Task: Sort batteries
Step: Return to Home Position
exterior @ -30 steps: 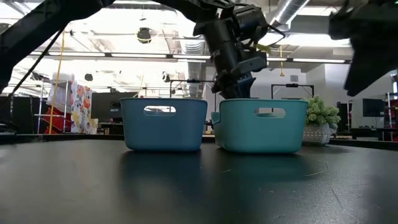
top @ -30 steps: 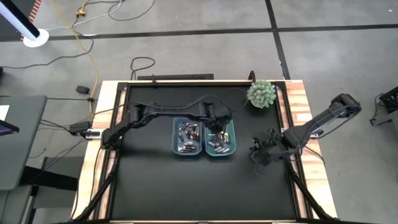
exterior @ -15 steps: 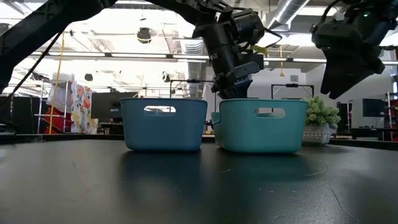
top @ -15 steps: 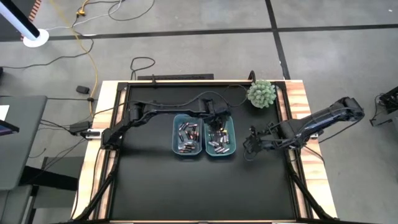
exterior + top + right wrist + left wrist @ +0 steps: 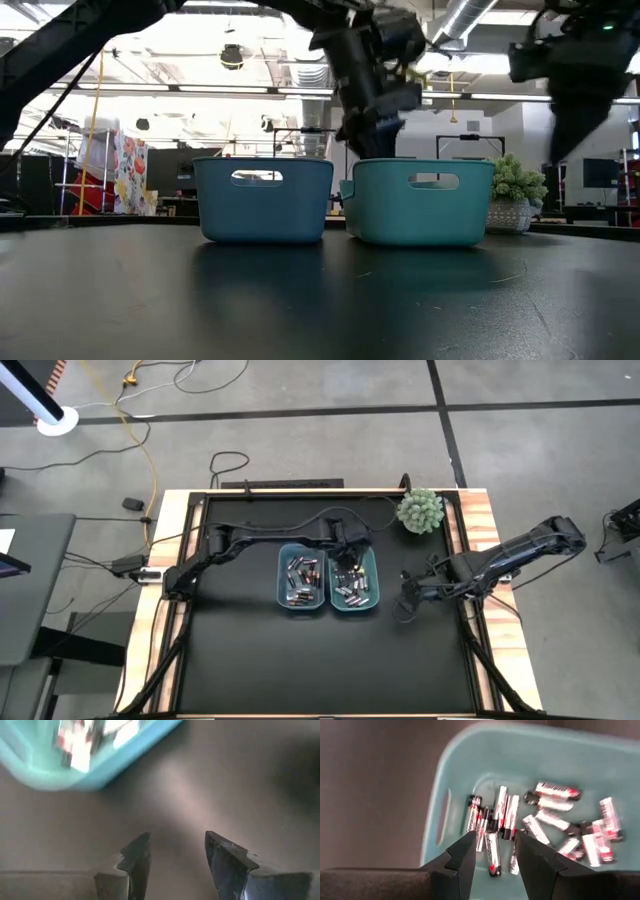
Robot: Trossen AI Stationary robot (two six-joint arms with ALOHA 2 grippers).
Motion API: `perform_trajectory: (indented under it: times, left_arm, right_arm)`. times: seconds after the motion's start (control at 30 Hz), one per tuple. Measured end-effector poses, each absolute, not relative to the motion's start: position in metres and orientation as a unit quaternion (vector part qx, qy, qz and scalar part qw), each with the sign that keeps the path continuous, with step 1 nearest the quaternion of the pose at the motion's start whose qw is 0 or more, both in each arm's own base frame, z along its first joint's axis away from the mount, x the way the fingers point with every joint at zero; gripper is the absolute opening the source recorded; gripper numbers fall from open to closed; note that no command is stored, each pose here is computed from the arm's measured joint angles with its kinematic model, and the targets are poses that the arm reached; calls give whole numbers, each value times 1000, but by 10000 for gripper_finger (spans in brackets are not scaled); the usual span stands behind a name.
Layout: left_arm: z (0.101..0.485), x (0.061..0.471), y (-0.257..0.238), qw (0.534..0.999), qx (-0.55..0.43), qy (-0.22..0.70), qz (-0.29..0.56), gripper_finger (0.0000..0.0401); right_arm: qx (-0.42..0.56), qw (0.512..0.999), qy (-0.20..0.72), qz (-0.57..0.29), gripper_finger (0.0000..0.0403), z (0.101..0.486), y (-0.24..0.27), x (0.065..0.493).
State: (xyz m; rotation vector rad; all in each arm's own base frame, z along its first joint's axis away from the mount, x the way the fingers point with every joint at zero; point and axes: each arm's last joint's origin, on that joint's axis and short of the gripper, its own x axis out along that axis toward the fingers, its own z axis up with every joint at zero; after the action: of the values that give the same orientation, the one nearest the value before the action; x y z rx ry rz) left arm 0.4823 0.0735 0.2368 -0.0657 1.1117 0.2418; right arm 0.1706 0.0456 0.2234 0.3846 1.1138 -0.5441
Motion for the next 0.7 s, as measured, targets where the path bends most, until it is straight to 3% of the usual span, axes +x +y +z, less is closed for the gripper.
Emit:
perform_trajectory:
  times: [0.2, 0.43, 0.7]
  left_arm:
    - [286, 477, 72, 852, -40, 508, 120, 132]
    - [323, 452, 57, 847, -109, 506, 122, 132]
    - [344, 436, 25, 851, -71, 503, 137, 132]
  right_arm:
    - [174, 743, 628, -151, 200, 220, 50, 159]
    - [138, 701, 680, -165, 200, 219, 46, 145]
    - [112, 703, 688, -143, 200, 219, 45, 144]
